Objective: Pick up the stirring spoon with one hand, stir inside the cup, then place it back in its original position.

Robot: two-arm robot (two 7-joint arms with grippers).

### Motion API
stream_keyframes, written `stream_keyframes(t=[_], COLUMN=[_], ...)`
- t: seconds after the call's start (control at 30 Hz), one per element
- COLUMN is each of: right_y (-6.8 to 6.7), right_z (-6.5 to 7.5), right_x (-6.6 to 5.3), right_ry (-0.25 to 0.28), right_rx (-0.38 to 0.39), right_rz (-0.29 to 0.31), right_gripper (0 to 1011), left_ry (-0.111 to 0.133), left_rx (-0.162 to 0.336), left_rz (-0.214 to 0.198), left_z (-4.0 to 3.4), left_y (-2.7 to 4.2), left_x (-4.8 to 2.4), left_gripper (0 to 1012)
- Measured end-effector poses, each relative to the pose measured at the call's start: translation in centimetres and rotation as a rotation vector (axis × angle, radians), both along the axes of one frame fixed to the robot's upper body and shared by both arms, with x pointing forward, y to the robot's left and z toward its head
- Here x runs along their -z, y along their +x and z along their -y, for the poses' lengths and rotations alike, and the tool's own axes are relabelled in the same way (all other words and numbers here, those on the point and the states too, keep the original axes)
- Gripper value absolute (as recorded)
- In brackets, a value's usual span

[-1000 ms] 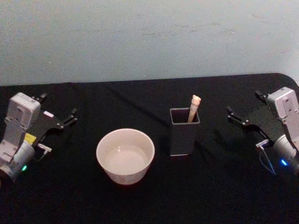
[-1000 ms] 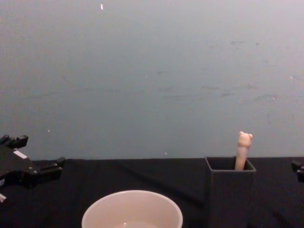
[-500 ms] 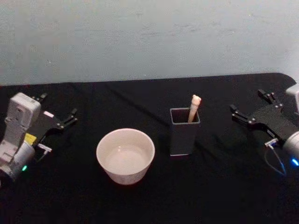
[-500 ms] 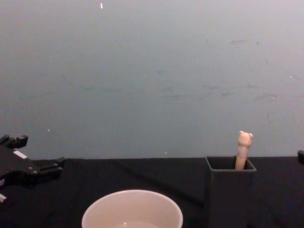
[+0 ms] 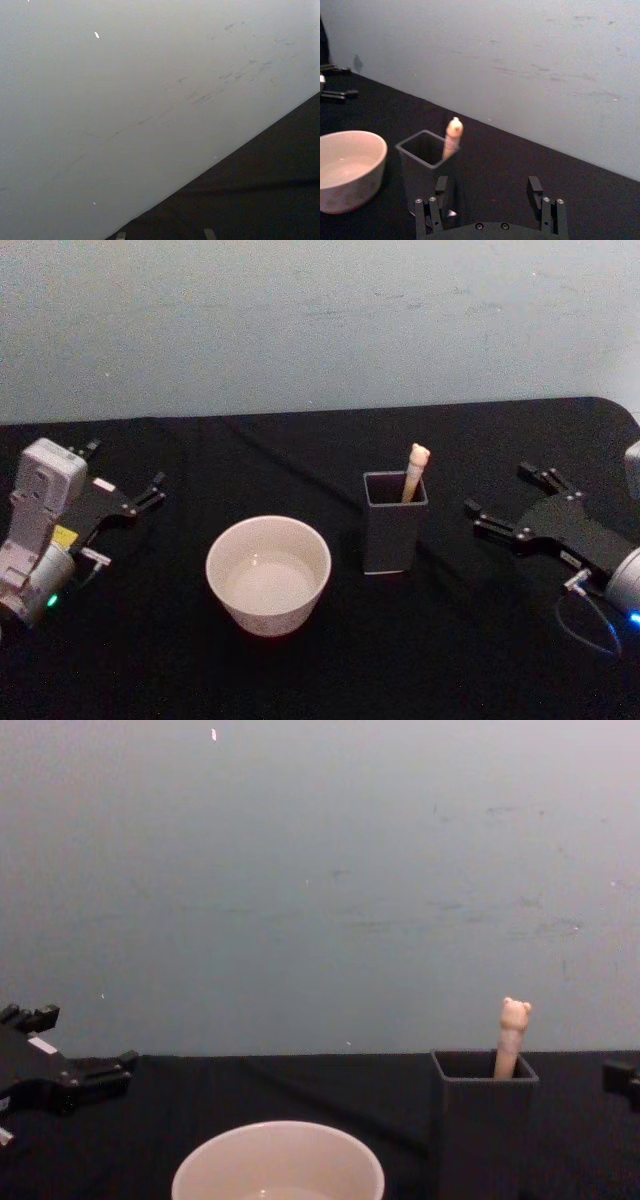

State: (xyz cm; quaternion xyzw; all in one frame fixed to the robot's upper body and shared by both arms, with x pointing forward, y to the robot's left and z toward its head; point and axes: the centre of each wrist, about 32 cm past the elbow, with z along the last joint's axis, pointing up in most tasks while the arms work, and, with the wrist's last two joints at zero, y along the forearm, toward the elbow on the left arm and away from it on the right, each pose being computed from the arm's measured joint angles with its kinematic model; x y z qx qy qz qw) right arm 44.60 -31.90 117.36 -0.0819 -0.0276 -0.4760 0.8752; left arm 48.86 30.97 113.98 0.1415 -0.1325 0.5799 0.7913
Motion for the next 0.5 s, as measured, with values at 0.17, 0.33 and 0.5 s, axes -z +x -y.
stream_keyframes(t=[0.17, 0.33, 0.5], right_y=[0.2, 0.8, 1.8], right_z=[-0.9, -1.7, -2.4], right_x=[-0.2, -0.4, -0.5], right_ry=[0.027, 0.049, 0.063], right_rx=[-0.02, -0.034, -0.047], right_rz=[-0.014, -0.023, -0.028], right_gripper=[1002, 1002, 1003], left_ry=[0.0, 0.0, 0.0], left_rx=[0.0, 0.0, 0.0], left_rz=[0.0, 0.0, 0.0], left_z=[0.0, 0.0, 0.0], left_y=[0.0, 0.0, 0.0], left_x=[0.0, 0.0, 0.0], left_gripper=[1001, 1001, 1001])
